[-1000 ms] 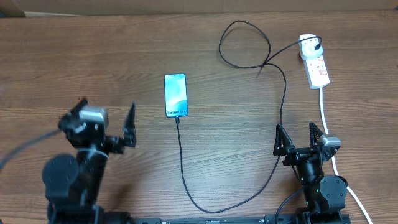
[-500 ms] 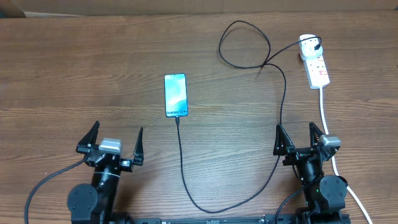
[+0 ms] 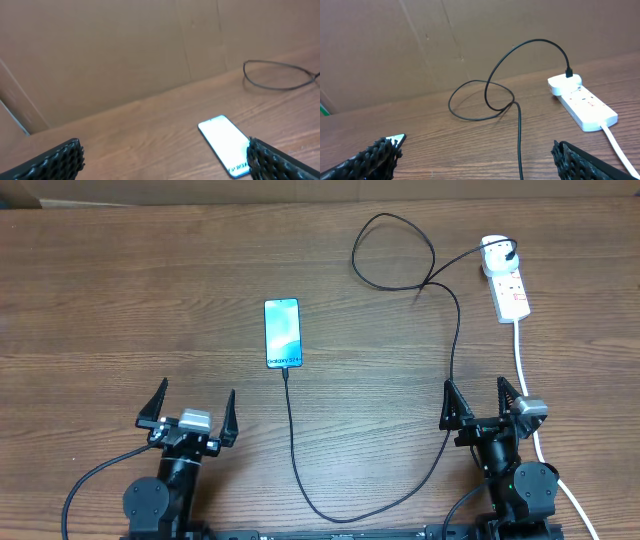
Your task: Plug charger to phone and switch on socket
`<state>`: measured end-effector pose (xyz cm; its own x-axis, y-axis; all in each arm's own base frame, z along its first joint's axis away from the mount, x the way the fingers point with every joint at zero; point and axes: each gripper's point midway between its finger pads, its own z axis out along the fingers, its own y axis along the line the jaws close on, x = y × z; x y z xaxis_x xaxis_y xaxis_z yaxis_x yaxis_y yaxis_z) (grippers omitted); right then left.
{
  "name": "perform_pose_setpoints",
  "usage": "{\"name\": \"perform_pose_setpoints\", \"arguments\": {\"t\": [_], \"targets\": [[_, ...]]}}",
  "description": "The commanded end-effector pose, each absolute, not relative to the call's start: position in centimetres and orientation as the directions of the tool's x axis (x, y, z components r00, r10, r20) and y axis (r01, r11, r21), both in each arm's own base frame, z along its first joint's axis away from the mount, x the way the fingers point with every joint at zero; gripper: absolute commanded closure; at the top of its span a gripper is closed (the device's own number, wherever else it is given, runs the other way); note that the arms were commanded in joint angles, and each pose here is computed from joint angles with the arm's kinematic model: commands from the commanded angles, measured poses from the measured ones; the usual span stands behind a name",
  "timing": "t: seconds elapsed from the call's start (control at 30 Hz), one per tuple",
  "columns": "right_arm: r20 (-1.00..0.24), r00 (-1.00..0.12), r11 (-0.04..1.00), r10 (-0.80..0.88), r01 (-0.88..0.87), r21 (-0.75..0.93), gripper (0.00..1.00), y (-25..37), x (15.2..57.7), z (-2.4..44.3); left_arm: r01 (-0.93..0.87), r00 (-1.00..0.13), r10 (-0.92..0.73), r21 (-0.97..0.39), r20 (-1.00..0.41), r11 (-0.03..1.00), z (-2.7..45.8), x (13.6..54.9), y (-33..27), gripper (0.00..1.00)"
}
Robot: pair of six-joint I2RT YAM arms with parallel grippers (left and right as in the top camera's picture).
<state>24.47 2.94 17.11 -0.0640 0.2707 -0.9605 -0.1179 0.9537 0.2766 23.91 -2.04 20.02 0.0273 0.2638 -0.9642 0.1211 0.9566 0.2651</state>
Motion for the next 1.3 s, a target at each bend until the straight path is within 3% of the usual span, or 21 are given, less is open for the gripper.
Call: {"name": "perform_pose_setpoints", "arguments": {"t": [0.0,0.37,1.27], "targets": [[-0.959,-0.06,0.952,0.277,-0.121,0.283,0.0,3.0,24.5,17.0,0.093,0.02,0.291,0.291,-0.957,0.952,19.1,24.1,-1.5,0.0],[-0.959,-0.06,0.952,0.277,-0.121,0.283,0.0,3.0,24.5,17.0,0.059,-0.06,0.233,0.23,-0.971,0.971,15.7,24.6,-0.6,0.0],[-0.959,-0.06,0.952,0.277,-0.121,0.283,0.0,3.0,24.5,17.0,0.052,-0.062,0.236,0.233,-0.97,0.971,15.7,24.6,-0.5,0.0]]}}
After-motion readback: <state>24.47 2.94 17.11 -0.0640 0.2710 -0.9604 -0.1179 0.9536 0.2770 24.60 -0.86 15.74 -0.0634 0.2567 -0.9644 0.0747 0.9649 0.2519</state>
